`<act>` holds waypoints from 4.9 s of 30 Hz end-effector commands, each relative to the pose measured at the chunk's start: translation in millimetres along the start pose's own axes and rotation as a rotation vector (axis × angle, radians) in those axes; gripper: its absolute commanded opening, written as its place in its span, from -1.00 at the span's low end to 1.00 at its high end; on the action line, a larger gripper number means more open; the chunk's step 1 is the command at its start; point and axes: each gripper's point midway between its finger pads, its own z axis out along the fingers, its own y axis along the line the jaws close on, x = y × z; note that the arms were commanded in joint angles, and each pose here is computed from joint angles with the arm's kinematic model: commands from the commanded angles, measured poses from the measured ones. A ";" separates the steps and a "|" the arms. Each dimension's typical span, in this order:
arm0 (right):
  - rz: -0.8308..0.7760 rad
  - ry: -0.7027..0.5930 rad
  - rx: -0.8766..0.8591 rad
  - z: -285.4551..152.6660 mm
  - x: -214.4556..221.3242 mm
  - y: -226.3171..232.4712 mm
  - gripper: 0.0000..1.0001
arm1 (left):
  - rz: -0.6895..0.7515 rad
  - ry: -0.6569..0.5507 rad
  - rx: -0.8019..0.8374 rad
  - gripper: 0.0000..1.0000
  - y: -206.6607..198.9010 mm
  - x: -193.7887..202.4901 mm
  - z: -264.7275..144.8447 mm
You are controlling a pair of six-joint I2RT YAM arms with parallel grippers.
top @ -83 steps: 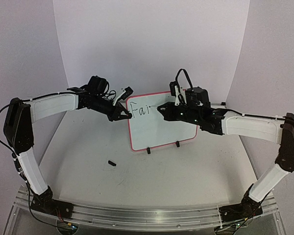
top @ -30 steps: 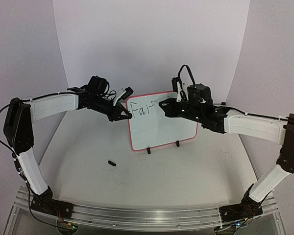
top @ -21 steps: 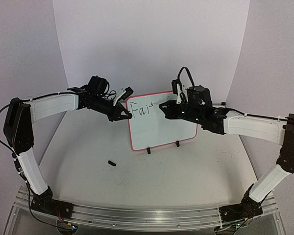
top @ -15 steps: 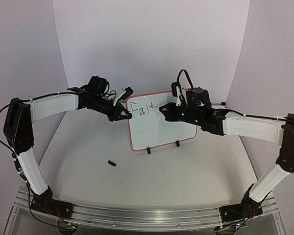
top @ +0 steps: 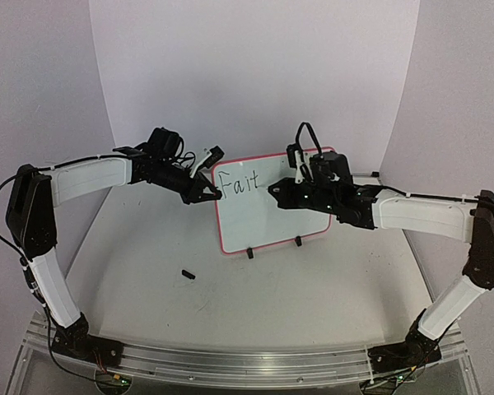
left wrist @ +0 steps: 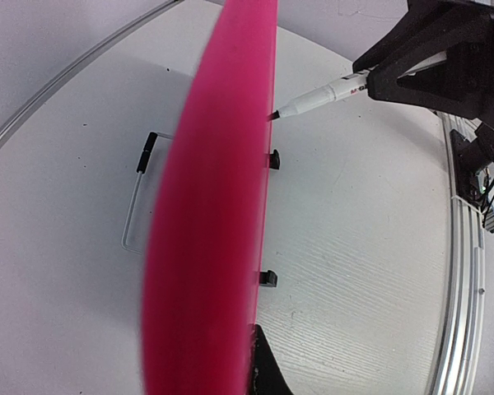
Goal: Write a sentence on the whiteboard
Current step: Write on the whiteboard with the whiteboard marker without the cap.
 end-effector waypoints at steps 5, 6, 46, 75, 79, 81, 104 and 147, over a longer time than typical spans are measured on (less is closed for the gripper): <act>-0.005 -0.041 0.073 -6.1 -10.5 -12.4 -1.00 | 0.001 0.121 -0.057 -1.00 11.3 30.9 9.8; -0.007 -0.043 0.073 -6.4 -11.6 -12.1 -1.00 | 0.001 0.121 -0.056 -1.00 11.1 30.9 9.7; -0.048 -0.125 0.065 -17.0 -46.4 -0.6 -1.00 | 0.002 0.130 -0.058 -1.00 11.8 33.8 12.3; -0.026 -0.122 0.059 -18.5 -45.8 0.4 -1.00 | 0.006 0.128 -0.060 -1.00 11.0 32.4 11.4; -0.029 -0.134 0.058 -20.7 -50.8 1.7 -1.00 | 0.006 0.128 -0.060 -1.00 11.1 32.3 11.3; -0.029 -0.136 0.069 -20.3 -50.3 -0.5 -1.00 | 0.006 0.129 -0.060 -1.00 11.0 32.5 11.3; 0.007 -0.128 0.151 -22.2 -33.3 -22.1 -1.00 | 0.008 0.129 -0.062 -1.00 10.6 31.9 10.1; 0.002 -0.071 0.076 -54.3 -27.2 -25.3 -1.00 | 0.014 0.136 -0.066 -1.00 6.6 34.3 11.7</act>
